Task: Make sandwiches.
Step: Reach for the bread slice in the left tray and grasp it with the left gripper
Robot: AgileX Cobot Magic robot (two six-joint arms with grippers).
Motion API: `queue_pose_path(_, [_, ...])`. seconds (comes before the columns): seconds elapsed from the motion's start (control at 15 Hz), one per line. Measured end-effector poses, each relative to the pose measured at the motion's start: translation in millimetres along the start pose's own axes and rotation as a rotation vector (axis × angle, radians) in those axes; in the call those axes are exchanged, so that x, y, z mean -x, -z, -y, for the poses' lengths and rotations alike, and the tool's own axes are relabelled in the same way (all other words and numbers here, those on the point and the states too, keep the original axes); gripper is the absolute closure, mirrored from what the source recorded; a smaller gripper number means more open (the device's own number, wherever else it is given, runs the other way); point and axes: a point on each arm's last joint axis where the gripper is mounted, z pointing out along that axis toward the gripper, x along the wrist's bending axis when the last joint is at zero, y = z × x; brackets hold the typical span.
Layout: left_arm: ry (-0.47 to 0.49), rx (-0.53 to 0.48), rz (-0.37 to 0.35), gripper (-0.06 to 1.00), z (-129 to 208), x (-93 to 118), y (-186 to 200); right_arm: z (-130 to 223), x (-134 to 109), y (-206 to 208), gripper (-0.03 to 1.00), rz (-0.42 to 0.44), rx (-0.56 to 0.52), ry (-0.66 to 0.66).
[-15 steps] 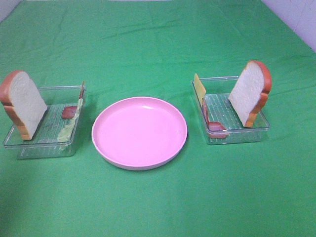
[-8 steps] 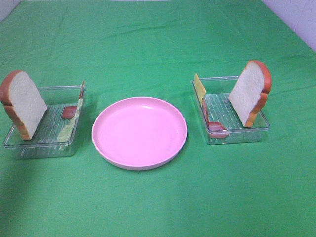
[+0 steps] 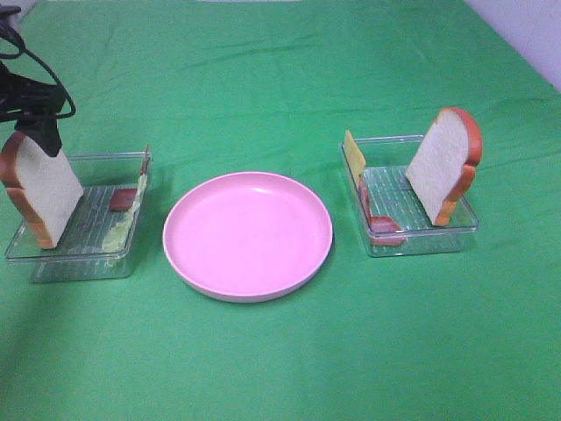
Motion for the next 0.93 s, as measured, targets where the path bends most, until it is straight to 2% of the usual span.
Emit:
queue_pose_path(0.13, [0.001,-0.031,-0.001,0.17,0.5,-0.6,-12.9,0.0,0.0,0.0,0.24,0.000,0.000,0.000])
queue_pose_path(0.4, [0.003,-0.033,-0.001,0.44,-0.6,-0.9,-21.2,0.0,0.0,0.0,0.24,0.000,0.000,0.000])
queue_pose_path(0.6, [0.004,-0.019,0.000,0.71,-1.9,-0.9,-21.2,0.0,0.0,0.0,0.24,0.000,0.000,0.000])
queue_pose_path(0.93, [0.004,-0.023,0.000,0.73,-1.4,-0.8,-20.0,0.0,0.0,0.0,0.24,0.000,0.000,0.000])
